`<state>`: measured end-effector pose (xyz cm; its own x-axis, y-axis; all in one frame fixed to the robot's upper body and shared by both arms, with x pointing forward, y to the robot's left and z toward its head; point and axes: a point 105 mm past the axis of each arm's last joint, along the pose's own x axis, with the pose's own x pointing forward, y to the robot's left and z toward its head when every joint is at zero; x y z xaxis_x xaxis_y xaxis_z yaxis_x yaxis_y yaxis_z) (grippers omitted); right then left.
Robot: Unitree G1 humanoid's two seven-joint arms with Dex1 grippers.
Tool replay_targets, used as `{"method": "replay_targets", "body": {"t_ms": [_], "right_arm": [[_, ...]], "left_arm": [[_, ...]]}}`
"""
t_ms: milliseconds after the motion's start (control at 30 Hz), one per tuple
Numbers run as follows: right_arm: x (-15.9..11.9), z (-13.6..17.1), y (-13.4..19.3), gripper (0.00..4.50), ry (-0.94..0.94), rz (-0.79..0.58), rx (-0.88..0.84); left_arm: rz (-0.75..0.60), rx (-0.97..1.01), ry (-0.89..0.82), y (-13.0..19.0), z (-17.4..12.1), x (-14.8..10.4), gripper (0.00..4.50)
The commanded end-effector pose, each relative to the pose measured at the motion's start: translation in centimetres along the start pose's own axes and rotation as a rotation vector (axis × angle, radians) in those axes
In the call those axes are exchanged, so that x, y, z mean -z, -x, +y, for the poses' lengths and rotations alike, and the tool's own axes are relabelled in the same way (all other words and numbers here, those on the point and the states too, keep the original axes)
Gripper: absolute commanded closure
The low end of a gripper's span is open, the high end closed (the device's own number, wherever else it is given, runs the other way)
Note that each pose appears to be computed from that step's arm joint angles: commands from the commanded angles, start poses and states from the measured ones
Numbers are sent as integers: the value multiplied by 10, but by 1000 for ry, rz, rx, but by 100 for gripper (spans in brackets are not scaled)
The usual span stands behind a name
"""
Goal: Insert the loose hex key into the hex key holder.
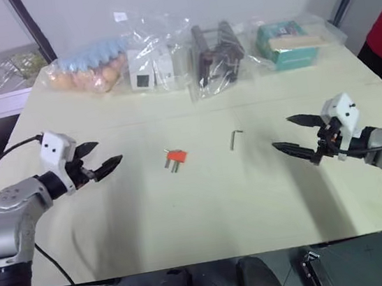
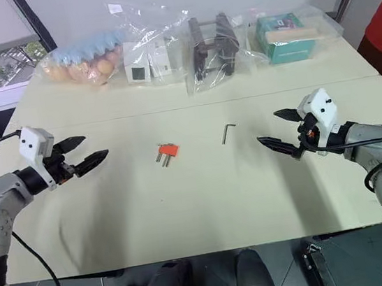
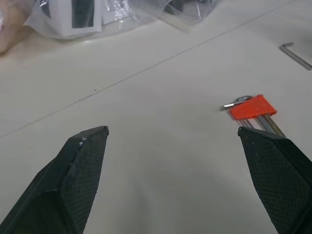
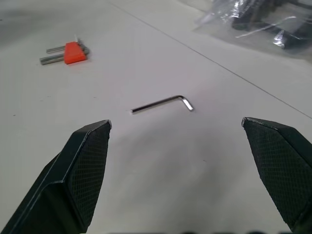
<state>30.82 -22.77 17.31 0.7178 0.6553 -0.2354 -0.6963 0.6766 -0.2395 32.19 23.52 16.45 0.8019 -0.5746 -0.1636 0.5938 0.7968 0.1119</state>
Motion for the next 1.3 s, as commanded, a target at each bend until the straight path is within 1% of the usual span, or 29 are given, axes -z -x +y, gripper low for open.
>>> {"method": "replay_targets", "body": {"t_ms": [33, 300, 833, 967, 1100, 1200, 1300], "right_arm": [[-12, 0, 3, 0, 36, -31, 13], [-10, 0, 3, 0, 38, -32, 10], [-7, -3, -2, 0, 48, -37, 8], [-7, -1, -5, 0, 51, -43, 7], [-18, 12, -21, 0, 53, -89, -56], [-22, 35, -48, 0, 34, -129, -141], [-19, 58, -81, 0, 29, -153, -212]], "left_arm": [[-20, 25, -46, -3, -2, -9, 7], [-35, 29, -17, -3, -5, -10, 7], [-36, -3, -32, 1, 1, -8, 7], [-57, 12, -63, 0, 1, -15, 7], [-61, 77, -127, -3, -2, -29, 7], [-46, 221, -188, -5, -17, -35, 7], [-9, 319, -220, -10, -28, -35, 7]]}}
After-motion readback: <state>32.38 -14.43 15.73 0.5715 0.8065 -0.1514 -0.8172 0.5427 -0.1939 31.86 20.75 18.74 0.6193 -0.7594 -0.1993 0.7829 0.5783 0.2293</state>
